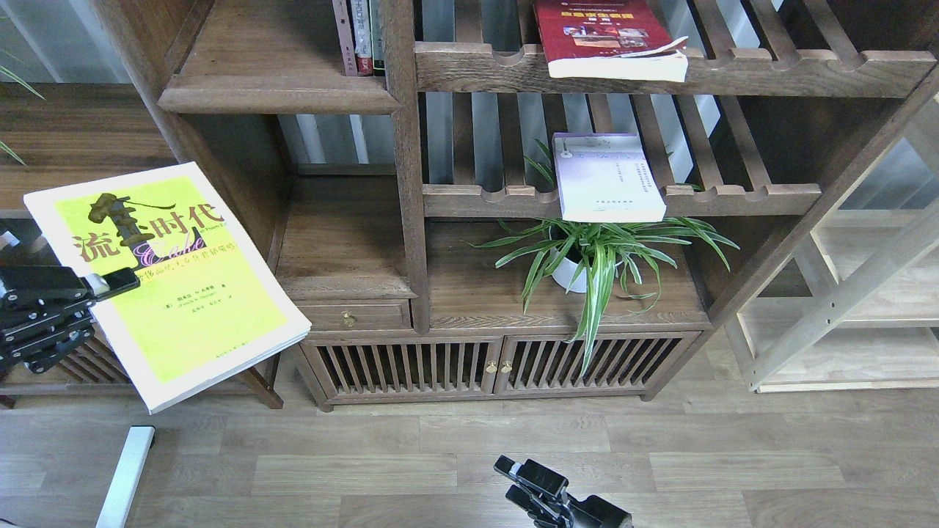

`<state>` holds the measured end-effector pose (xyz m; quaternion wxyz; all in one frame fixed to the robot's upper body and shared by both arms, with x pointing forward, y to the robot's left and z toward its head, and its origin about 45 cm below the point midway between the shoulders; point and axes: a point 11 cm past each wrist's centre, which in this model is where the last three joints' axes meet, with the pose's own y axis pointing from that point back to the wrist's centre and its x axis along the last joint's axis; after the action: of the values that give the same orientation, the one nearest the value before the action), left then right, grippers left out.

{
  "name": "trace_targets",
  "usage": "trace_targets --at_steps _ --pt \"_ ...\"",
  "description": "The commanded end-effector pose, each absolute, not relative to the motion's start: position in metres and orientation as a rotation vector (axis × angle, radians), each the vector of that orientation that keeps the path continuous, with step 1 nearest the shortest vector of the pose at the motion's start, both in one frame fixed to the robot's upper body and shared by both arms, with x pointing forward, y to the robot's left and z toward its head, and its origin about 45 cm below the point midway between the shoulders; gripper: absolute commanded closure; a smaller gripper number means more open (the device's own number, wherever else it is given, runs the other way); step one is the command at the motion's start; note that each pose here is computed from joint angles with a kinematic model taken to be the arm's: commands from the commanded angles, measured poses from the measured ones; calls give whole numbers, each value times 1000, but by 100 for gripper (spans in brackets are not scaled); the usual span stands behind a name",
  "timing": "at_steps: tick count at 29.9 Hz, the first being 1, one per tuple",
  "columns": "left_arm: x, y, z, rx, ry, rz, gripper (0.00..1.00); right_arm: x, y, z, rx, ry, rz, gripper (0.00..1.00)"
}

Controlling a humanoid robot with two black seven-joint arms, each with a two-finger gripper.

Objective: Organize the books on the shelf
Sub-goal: 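Lift the book with the left gripper toward the upper shelf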

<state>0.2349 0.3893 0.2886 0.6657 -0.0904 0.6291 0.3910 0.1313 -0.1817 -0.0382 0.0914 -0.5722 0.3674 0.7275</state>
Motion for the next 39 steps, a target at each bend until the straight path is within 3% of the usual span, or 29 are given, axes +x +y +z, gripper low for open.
trace_targets --at_steps 1,8,15,21,28,39 --pt "235 398 305 -158 1369 917 97 131 -181 -37 -1702 1087 2158 19" --pt "232 416 323 -20 1265 993 95 129 -180 -36 -1700 1080 2159 19" --pt "244 424 282 -22 1253 994 95 122 -178 -38 -1713 1080 2177 19" --pt "258 427 285 -53 1216 995 95 116 -177 -37 -1704 1071 2180 19" --pt "293 397 267 -125 1163 894 95 114 -178 -37 -1693 1078 2180 19" --pt "300 368 263 -97 1100 810 97 116 -180 -37 -1689 1086 2172 19"
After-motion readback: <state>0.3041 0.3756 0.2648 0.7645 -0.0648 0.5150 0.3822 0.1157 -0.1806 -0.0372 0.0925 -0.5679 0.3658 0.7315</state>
